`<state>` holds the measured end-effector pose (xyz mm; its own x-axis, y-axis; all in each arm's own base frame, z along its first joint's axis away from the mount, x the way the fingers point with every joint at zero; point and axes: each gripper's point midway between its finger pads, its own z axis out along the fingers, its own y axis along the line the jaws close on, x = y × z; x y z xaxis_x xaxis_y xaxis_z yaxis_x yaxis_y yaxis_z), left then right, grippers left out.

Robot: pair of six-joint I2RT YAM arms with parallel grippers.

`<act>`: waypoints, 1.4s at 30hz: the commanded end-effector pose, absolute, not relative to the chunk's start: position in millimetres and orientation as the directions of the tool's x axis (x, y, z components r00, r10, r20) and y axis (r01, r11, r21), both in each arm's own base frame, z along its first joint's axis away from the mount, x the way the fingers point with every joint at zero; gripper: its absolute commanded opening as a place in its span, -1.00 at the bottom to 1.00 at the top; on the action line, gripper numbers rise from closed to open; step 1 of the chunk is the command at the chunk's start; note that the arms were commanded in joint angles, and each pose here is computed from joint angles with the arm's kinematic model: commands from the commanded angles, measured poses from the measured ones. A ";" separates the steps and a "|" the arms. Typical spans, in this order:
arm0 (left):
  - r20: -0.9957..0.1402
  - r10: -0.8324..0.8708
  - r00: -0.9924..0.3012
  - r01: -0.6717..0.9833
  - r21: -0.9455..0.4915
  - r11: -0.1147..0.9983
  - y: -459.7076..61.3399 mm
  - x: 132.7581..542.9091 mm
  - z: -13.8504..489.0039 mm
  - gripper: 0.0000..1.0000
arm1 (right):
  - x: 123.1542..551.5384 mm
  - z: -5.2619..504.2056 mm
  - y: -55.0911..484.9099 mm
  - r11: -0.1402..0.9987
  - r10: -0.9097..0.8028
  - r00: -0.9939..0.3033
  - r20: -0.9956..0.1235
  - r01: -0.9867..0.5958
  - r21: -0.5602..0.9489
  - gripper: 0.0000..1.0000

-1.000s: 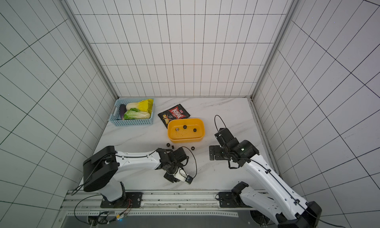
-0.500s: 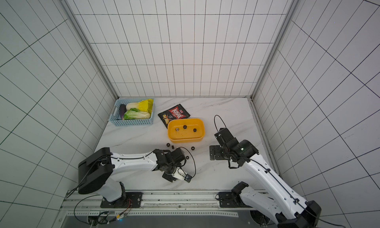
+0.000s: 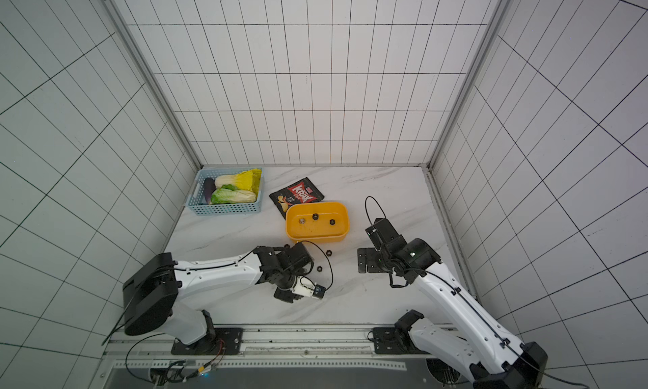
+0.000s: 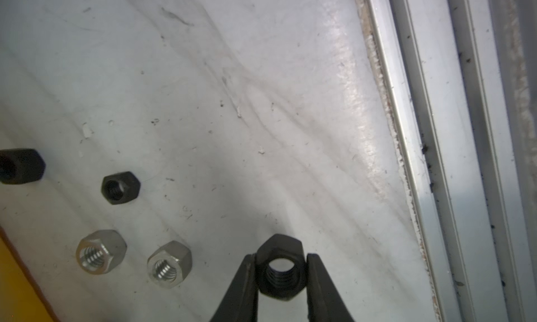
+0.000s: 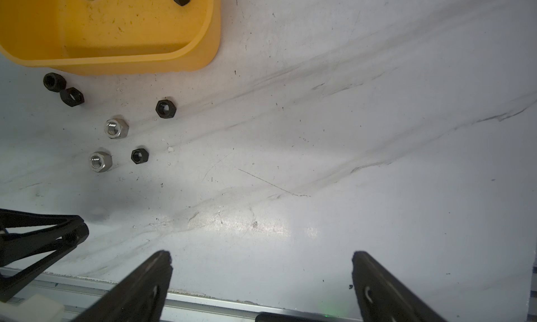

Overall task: Put the nuts on the desktop into the storage box
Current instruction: Pick up the nut from the center of the board, then place the nut in the storage box.

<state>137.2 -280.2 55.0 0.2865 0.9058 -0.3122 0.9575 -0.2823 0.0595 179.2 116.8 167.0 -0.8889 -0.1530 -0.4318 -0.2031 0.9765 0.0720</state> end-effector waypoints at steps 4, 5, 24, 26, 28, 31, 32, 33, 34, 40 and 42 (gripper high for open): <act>-0.404 0.897 0.178 0.983 0.041 -0.177 -282.8 155.7 102.3 -0.46 | 176.4 154.2 112.5 0.978 -0.172 -0.897 -0.408 -0.205 0.039 0.99; -0.416 0.895 0.162 0.986 0.037 -0.162 -282.5 158.9 108.3 -0.46 | 176.7 153.0 113.2 0.977 -0.175 -0.898 -0.404 -0.208 0.038 0.99; -0.603 0.797 -0.039 0.992 0.074 0.105 -280.9 245.3 201.2 -0.43 | 179.3 154.5 109.2 0.981 -0.153 -0.890 -0.430 -0.189 0.043 0.99; -0.607 0.793 -0.044 0.989 0.086 0.120 -281.9 254.3 205.8 -0.43 | 179.8 155.1 108.8 0.982 -0.151 -0.889 -0.433 -0.187 0.042 0.99; -0.612 0.789 -0.051 0.986 0.097 0.138 -283.0 264.3 209.6 -0.43 | 179.2 155.3 109.0 0.981 -0.151 -0.889 -0.433 -0.188 0.044 0.99; -0.618 0.784 -0.066 0.980 0.109 0.169 -284.0 278.9 213.4 -0.43 | 179.2 155.6 108.8 0.981 -0.150 -0.888 -0.434 -0.187 0.045 0.99; -0.619 0.782 -0.073 0.977 0.113 0.180 -283.9 283.7 213.8 -0.43 | 179.2 156.6 108.9 0.981 -0.148 -0.887 -0.437 -0.187 0.047 0.99; -0.619 0.781 -0.079 0.975 0.117 0.192 -284.2 289.1 213.7 -0.43 | 178.7 156.9 108.9 0.981 -0.149 -0.887 -0.437 -0.189 0.048 0.99; -0.616 0.783 -0.085 0.973 0.119 0.200 -284.6 293.4 212.3 -0.43 | 178.8 157.2 108.4 0.981 -0.148 -0.886 -0.439 -0.187 0.048 0.99; -0.595 0.788 -0.160 0.950 0.124 0.286 -283.5 328.7 202.1 -0.45 | 178.9 157.6 108.1 0.982 -0.146 -0.886 -0.441 -0.185 0.048 0.99; -0.589 0.787 -0.184 0.939 0.130 0.317 -283.5 340.6 197.1 -0.45 | 178.9 157.1 107.6 0.982 -0.146 -0.886 -0.440 -0.184 0.045 0.99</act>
